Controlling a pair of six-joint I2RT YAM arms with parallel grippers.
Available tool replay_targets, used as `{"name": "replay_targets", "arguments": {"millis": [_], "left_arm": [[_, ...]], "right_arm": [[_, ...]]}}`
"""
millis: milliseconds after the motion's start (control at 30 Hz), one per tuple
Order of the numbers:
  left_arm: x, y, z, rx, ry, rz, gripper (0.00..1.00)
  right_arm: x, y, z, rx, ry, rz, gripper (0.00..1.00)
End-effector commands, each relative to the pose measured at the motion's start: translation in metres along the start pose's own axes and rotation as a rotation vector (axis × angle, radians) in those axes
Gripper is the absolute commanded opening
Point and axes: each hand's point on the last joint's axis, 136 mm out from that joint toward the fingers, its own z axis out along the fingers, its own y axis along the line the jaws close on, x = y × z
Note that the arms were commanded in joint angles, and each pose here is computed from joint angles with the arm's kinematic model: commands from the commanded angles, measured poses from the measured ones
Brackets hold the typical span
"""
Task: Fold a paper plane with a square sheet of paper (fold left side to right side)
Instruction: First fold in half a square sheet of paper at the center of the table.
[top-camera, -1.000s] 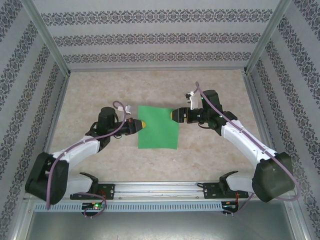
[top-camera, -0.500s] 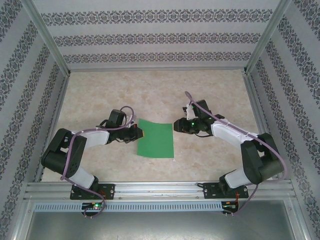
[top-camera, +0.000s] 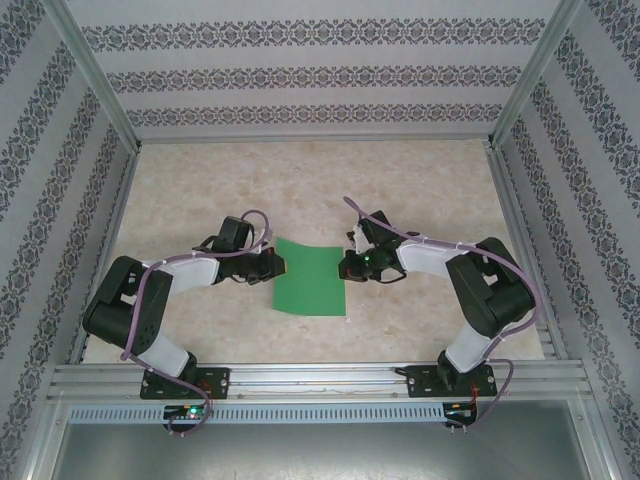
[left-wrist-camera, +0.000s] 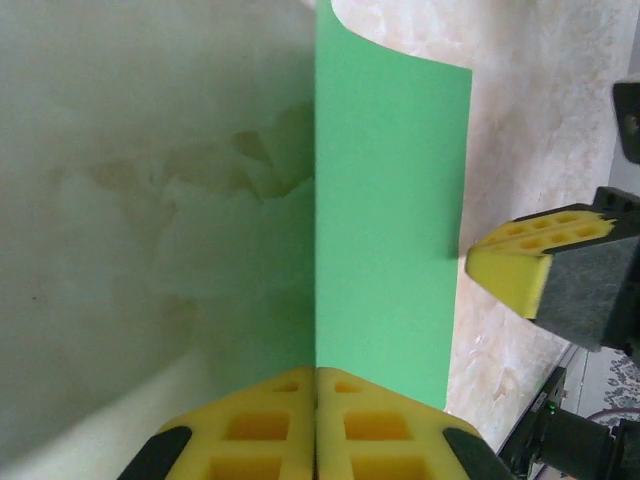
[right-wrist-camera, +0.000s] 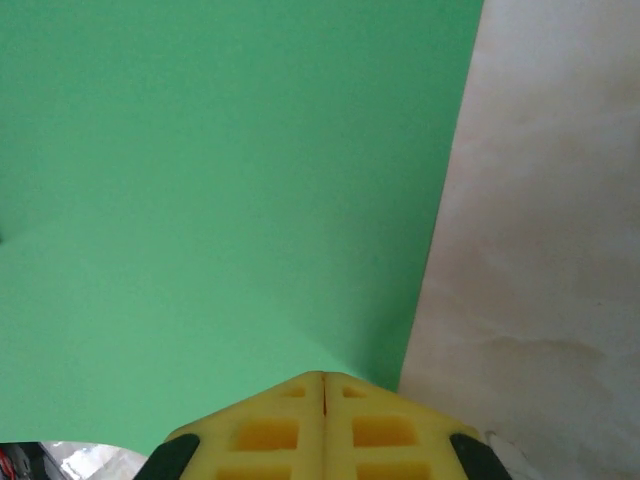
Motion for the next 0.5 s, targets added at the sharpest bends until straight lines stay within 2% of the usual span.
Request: {"name": "replay_targets", "arguments": {"millis": [0, 200, 467], "left_arm": [[0.0, -0.005, 0.0, -0.002, 0.008, 0.016, 0.1], [-0.003, -0.019, -0.006, 0.043, -0.008, 0.025, 0.24], [-0.01, -0.049, -0.017, 0.128, -0.045, 0.047, 0.36]], "right_arm": [[-0.004, 0.001, 0.004, 0.011, 0.005, 0.003, 0.0], [0.002, -0.012, 0.01, 0.062, 0.027, 0.007, 0.0], [0.004, -0.019, 0.015, 0.087, 0.04, 0.005, 0.0]]}}
